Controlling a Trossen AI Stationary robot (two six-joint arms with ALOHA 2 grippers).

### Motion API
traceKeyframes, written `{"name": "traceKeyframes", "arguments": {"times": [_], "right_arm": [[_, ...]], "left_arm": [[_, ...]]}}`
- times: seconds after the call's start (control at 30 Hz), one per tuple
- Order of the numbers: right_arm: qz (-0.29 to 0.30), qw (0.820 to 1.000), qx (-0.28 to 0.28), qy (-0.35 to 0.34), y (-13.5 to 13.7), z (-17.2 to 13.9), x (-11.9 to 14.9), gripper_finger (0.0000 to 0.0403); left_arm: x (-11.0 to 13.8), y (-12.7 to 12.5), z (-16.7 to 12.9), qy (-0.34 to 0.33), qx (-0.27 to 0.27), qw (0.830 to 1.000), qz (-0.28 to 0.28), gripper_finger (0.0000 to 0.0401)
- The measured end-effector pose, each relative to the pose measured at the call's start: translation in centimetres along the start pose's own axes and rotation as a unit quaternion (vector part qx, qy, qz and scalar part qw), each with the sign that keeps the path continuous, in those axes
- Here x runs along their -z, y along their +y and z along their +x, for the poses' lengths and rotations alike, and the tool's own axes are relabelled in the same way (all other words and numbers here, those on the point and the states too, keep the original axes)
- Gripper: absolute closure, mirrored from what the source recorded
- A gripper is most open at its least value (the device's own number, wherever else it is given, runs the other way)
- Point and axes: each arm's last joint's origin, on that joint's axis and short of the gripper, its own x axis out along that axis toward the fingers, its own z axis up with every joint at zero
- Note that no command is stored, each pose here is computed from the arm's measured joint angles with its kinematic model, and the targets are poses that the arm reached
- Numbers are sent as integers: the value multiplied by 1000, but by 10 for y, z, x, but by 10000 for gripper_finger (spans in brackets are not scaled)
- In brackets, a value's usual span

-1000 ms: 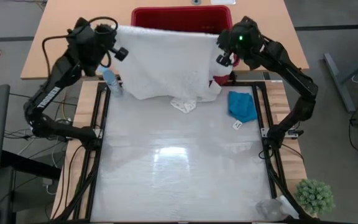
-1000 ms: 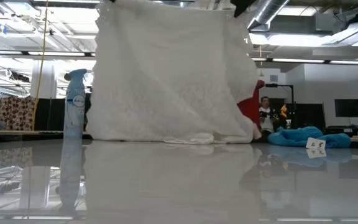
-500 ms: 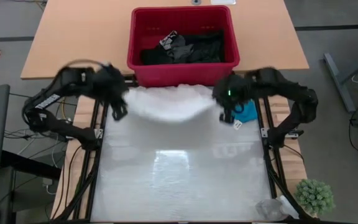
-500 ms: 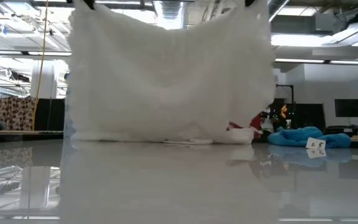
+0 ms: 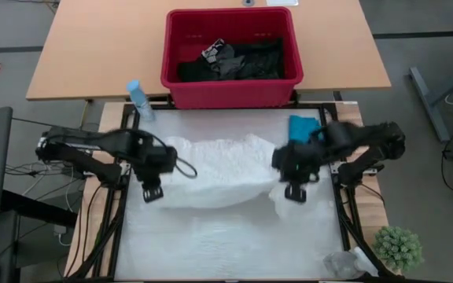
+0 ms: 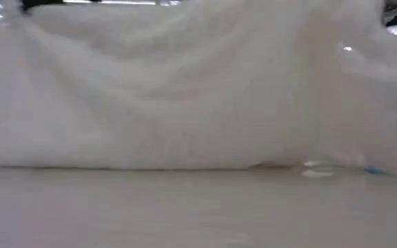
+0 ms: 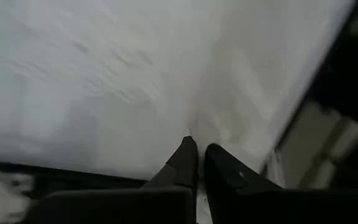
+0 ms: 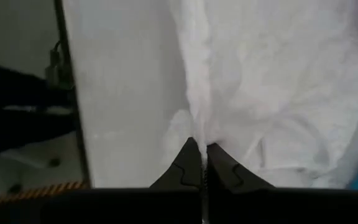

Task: Fold laundry
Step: Fold the white shirt

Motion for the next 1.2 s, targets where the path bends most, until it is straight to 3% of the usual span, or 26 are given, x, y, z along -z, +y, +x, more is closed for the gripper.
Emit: {"name": "traceKeyframes", "arguments": {"times": [0.17,0.3,0.6,0.77,1.1,1.2], "right_arm": [[33,998,-56,20,21,32,4,381],[56,993,-99,35,27,52,4,373],[67,985,-155,33,47,79,11,372],[70,984,-143,81,64,98,34,346],[82,979,-118,142,90,132,81,256],[117,987,-17,107,81,136,90,234]], "left_arm": [[6,-5,51,58,69,996,16,401],[9,-10,75,65,112,991,22,401],[12,-25,91,34,141,988,57,400],[21,-34,94,51,146,985,80,368],[40,-50,98,96,172,974,113,262],[38,-48,99,73,144,980,112,244]]}}
